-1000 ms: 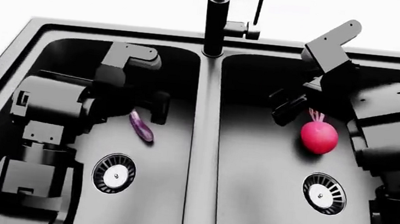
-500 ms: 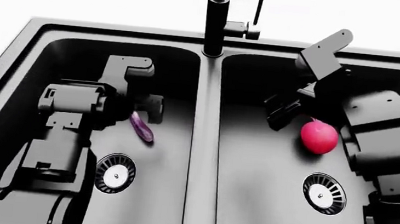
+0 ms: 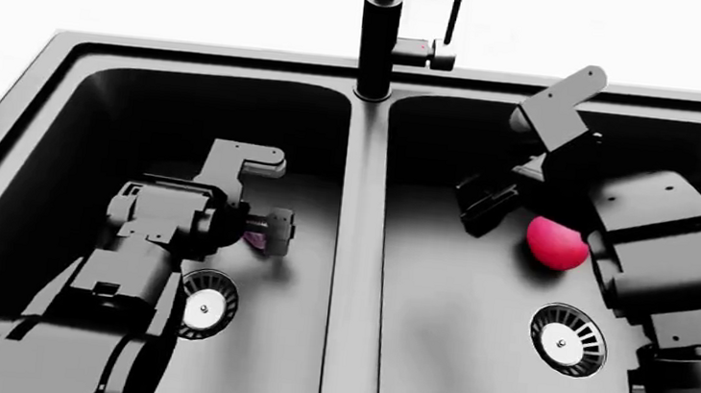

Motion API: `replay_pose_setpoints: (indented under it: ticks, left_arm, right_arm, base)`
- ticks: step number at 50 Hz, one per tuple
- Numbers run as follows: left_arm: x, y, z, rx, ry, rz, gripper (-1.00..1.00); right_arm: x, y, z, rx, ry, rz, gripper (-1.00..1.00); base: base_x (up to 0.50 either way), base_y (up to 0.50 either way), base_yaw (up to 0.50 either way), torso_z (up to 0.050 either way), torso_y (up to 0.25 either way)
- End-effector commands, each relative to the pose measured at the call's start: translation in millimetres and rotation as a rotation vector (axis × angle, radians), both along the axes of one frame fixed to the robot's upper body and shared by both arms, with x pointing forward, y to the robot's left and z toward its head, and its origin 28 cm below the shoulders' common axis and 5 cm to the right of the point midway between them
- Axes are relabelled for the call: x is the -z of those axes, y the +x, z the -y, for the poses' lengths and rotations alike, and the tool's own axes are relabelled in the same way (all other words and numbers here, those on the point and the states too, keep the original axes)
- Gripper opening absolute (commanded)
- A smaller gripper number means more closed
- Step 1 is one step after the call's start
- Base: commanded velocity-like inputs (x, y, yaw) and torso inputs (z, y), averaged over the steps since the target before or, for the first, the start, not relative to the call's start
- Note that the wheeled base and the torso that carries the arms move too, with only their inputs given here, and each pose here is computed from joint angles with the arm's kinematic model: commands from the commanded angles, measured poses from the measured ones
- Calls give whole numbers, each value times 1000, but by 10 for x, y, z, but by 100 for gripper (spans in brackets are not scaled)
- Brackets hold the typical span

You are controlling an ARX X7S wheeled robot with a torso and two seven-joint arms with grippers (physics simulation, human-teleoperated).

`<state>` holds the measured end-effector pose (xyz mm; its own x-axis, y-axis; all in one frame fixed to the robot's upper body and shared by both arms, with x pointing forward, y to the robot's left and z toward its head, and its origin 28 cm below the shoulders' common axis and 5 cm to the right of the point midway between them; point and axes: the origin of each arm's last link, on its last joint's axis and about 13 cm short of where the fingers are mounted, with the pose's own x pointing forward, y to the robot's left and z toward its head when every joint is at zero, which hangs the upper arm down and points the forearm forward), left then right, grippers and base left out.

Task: Pick the vegetables from the sink and place them on the cutting board.

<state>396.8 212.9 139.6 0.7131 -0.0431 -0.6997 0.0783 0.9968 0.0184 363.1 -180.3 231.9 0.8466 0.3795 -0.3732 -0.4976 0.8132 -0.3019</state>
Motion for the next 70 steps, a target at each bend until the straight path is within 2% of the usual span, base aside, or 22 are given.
replay_pose_setpoints:
  ticks: [1, 2, 3, 7, 9, 12, 20, 25, 31, 40, 43, 51, 62, 70]
  left_arm:
    - [418, -171, 43, -5, 5, -120, 100]
    - [429, -177, 47, -4, 5, -123, 100]
    - [438, -180, 53, -2, 3, -124, -100]
    - [419, -166, 82, 24, -25, -113, -100]
    - [373, -133, 96, 33, -63, -81, -100]
    - [306, -91, 103, 46, -70, -42, -100]
    - [108, 52, 99, 127, -10, 122, -100]
    - [-18, 92, 79, 172, 5, 169, -100]
    - [-287, 3, 46, 196, -15, 216, -100]
    - [-355, -59, 45, 203, -34, 230, -100]
    - [-377, -57, 44, 202, -38, 236, -100]
    - [-387, -31, 39, 196, -39, 241, -100]
    - [-356, -5, 46, 195, -46, 238, -100]
    - [-343, -6, 52, 198, -48, 237, -100]
  right_arm:
    - [71, 7, 4, -3, 10, -11, 100]
    - [80, 4, 5, -3, 10, -13, 100]
    - [86, 0, 4, -3, 9, -15, 100]
    - [81, -13, 3, -3, 6, -14, 100]
    - [78, -19, -1, -4, 7, -12, 100]
    - [60, -40, 1, -4, 7, -7, 100]
    - [12, -72, -9, -6, 3, 7, 100]
    - [-21, -82, -18, -5, -1, 13, 100]
    - [-65, -65, -11, 12, -6, 27, 100]
    - [-85, -44, 33, 43, -29, 26, 100]
    - [-89, -16, 64, 82, -64, 7, 100]
    - [-93, 99, 127, 195, -235, -110, 100]
    - [-27, 51, 170, 479, -67, -289, 100]
    - [-20, 43, 192, 549, 14, -287, 100]
  base:
    - [0, 0, 0, 0, -13]
    - [16, 0, 0, 0, -10]
    - [0, 0, -3, -10, -10]
    - [0, 0, 0, 0, -3]
    - [0, 0, 0, -5, -6]
    - [0, 0, 0, 0, -3]
    - [1, 0, 0, -1, -1]
    - [0, 0, 0, 0, 0]
    - [0, 0, 0, 0, 0]
    - [0, 0, 0, 0, 0]
    - [0, 0, 0, 0, 0]
    - [0, 0, 0, 0, 0]
    - [0, 0, 0, 0, 0]
    - [0, 0, 0, 0, 0]
